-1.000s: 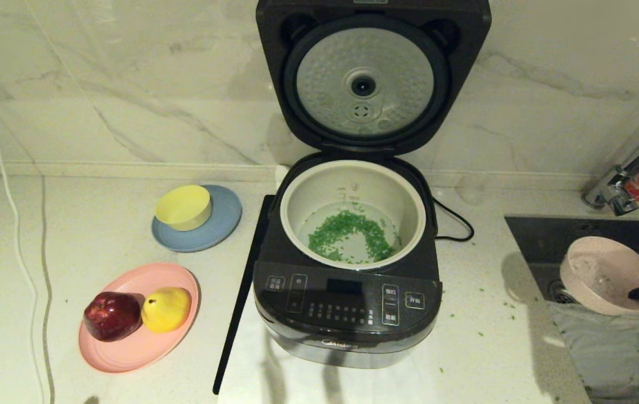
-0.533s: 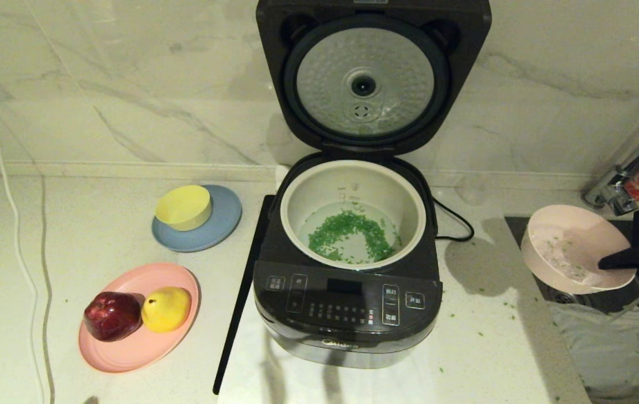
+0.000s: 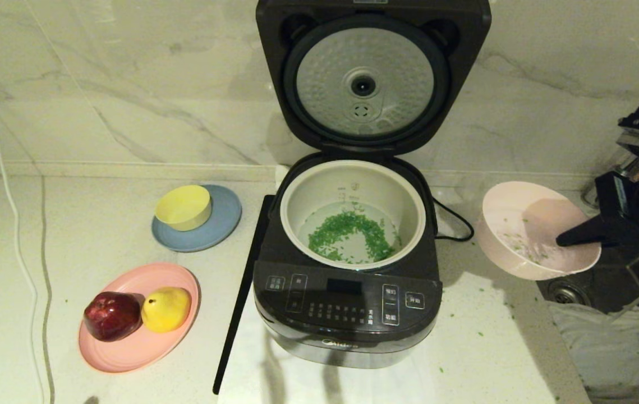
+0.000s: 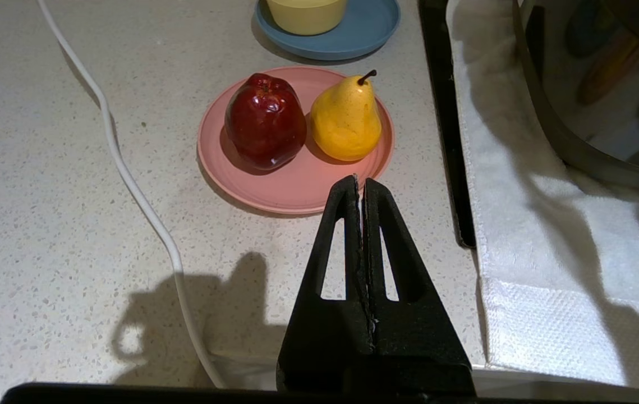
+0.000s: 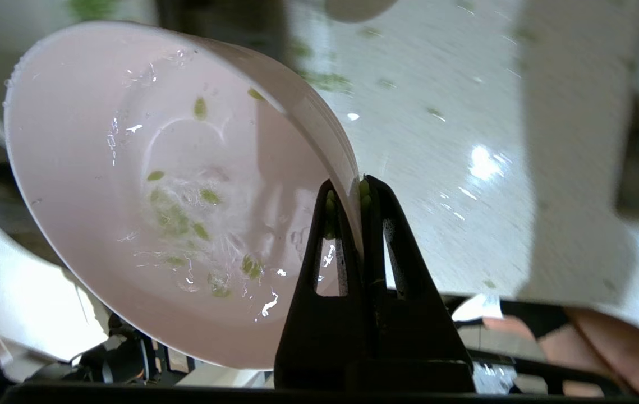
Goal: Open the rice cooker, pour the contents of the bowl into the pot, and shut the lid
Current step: Pour the water from the bowl into the rice cooker
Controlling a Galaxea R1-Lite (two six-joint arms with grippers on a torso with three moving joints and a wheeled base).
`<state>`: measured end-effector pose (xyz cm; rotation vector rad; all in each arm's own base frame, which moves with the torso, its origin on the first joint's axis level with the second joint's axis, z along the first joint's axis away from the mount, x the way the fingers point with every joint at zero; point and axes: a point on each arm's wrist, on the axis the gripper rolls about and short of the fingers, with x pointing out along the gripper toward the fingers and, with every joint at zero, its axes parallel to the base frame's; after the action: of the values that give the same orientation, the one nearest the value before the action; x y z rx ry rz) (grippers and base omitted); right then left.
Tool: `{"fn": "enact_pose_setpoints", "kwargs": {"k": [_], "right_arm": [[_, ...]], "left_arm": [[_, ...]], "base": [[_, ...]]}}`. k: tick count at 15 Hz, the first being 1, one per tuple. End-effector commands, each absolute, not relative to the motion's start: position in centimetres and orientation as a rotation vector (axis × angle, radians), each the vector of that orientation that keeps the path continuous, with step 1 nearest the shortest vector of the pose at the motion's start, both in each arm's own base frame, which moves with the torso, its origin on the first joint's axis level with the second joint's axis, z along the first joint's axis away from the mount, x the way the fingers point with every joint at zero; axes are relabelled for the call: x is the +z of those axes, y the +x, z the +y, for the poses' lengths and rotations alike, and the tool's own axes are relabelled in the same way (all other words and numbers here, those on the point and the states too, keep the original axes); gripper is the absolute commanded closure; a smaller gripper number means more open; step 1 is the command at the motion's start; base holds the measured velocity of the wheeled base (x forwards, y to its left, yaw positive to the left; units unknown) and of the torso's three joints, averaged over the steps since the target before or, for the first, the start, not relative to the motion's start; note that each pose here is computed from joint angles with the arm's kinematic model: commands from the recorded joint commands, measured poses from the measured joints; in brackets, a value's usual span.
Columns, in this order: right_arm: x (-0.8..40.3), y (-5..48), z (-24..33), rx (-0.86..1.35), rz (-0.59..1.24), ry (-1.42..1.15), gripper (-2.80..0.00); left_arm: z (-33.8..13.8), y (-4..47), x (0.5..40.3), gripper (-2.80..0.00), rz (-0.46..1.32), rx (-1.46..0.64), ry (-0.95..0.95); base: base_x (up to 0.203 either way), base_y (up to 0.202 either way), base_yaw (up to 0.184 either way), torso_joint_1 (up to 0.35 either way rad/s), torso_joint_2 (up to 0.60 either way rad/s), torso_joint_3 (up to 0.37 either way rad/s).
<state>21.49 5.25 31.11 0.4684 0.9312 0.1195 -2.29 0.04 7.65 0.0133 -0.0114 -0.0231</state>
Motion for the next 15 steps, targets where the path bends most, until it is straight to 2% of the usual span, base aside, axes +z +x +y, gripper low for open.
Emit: {"fn": "enact_pose_setpoints", "kwargs": {"k": [1, 8, 15], "right_arm": [[31.4, 23.1, 7.0, 0.159, 0.936, 0.444, 0.0], [31.2, 25.1, 13.3, 0.259, 0.886, 0.365, 0.0], [29.9, 26.5, 21.1, 0.229, 0.791, 0.255, 0.0]], "left_arm": [[0.0, -2.2, 7.4, 0.0, -0.005, -0.023, 0.014], [0.0, -2.2, 7.4, 0.0, -0.005, -0.023, 0.014], [0.0, -2.2, 7.4, 0.0, -0.005, -0.023, 0.014]], "base": [[0.0, 0.0, 0.0, 0.0, 0.0, 0.0], [0.0, 0.0, 0.0, 0.0, 0.0, 0.0], [0.0, 0.0, 0.0, 0.0, 0.0, 0.0]]}}
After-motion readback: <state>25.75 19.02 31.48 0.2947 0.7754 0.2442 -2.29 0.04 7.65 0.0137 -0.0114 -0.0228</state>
